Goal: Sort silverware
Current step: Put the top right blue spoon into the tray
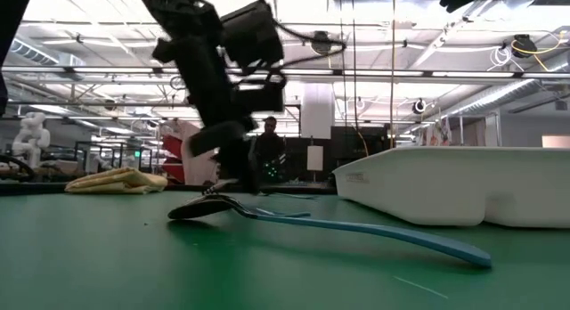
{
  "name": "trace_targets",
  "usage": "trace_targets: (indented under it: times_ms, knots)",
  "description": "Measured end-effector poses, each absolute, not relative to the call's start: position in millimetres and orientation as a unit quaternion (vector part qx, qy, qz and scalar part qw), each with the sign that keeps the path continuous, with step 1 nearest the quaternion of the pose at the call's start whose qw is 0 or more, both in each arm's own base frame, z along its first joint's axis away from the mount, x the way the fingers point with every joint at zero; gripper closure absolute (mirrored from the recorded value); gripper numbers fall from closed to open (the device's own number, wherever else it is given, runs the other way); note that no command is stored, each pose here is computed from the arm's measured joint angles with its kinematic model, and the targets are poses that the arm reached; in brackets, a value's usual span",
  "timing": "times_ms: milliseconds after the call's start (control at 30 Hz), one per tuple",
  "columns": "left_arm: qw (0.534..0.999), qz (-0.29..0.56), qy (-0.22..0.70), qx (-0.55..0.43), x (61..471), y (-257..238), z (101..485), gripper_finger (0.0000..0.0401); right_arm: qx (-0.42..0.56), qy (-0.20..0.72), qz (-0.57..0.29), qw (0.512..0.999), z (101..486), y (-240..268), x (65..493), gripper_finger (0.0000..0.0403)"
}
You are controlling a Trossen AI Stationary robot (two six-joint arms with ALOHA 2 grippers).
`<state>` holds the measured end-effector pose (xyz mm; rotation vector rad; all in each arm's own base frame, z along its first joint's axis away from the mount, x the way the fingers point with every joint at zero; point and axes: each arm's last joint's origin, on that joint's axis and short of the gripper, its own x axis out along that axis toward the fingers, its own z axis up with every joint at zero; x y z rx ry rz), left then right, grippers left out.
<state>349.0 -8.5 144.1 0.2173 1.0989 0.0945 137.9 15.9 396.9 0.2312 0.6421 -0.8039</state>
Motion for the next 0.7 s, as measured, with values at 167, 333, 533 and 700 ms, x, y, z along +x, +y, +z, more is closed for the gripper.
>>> trace_targets:
  times_ms: [167,333,533,700]
  knots:
    - [0.870,0.077,0.480,0.080,361,-5,169,0.0393,0.114,0.304,-0.385,0.864,397,16,138,0.0280]
    - [0.893,0.143,0.422,0.062,365,0,203,0.0393,0.115,0.304,-0.384,0.864,397,16,138,0.0280]
    - [0.951,0.191,0.240,-0.032,365,1,267,0.0393,0.127,0.299,-0.387,0.863,397,16,138,0.0280]
    - [0.977,0.167,0.048,-0.127,366,0,312,0.0393,0.133,0.284,-0.378,0.871,399,17,143,0.0280]
